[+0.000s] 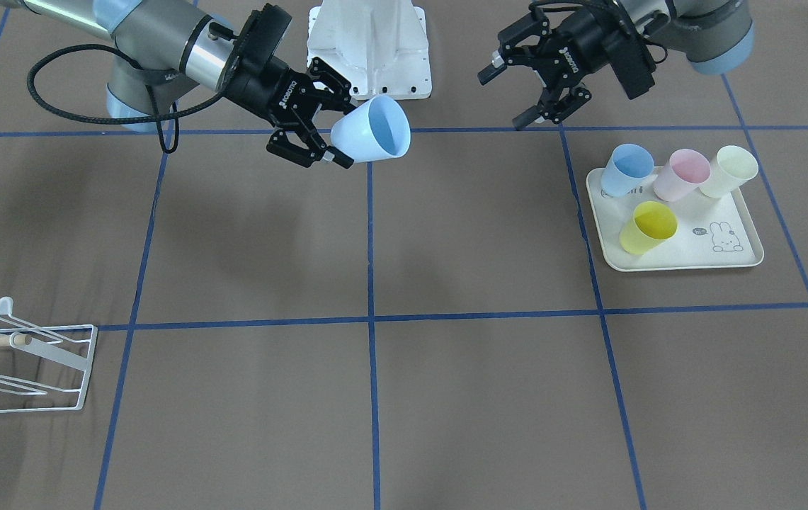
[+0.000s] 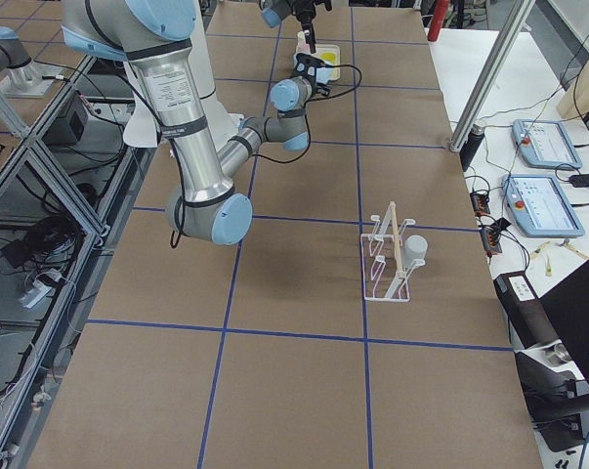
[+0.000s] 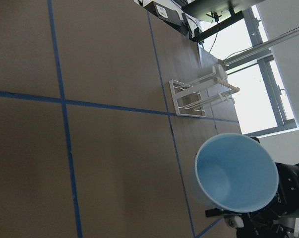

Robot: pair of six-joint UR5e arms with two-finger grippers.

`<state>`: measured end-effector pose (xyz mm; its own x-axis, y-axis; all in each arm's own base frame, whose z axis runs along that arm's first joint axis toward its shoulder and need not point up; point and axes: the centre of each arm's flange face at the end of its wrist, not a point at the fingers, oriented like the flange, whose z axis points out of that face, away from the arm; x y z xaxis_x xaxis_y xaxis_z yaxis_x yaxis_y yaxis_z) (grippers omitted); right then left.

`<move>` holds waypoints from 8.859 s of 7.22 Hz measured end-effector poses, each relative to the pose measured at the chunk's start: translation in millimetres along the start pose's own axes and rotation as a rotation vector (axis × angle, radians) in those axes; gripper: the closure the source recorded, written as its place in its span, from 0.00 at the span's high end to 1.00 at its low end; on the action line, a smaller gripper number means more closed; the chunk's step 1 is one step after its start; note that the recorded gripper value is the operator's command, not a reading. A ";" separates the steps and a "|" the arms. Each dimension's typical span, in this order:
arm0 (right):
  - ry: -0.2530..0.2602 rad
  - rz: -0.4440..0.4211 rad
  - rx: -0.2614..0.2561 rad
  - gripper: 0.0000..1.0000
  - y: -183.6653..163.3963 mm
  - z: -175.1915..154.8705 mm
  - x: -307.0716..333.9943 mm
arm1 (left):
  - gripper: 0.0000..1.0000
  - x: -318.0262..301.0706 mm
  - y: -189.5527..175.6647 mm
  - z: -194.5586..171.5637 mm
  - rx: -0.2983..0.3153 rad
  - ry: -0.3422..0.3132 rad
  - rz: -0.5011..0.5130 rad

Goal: Transfer IKEA cup to right arm and place on rack

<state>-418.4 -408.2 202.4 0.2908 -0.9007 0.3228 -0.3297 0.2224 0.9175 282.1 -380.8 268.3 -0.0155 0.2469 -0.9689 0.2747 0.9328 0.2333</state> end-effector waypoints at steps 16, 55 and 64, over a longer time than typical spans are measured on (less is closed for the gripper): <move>0.396 -1.080 -1.185 0.00 18.5 -276.2 308.3 | 0.99 -63.4 -8.2 -54.4 0.026 -0.222 0.151; 0.188 -1.530 -1.671 0.98 170.8 -223.8 367.6 | 0.99 -64.7 -8.4 -48.2 0.024 -0.222 0.147; 0.479 -0.699 -0.809 0.98 69.3 -223.1 244.3 | 1.00 -118.2 -19.0 -91.0 0.016 -0.423 0.308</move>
<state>-169.8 -529.6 396.6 0.5480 -0.7267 -0.4143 0.6531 0.0623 0.7547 191.3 -403.8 385.8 0.4569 0.3785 -0.8050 0.2204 0.8286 0.5147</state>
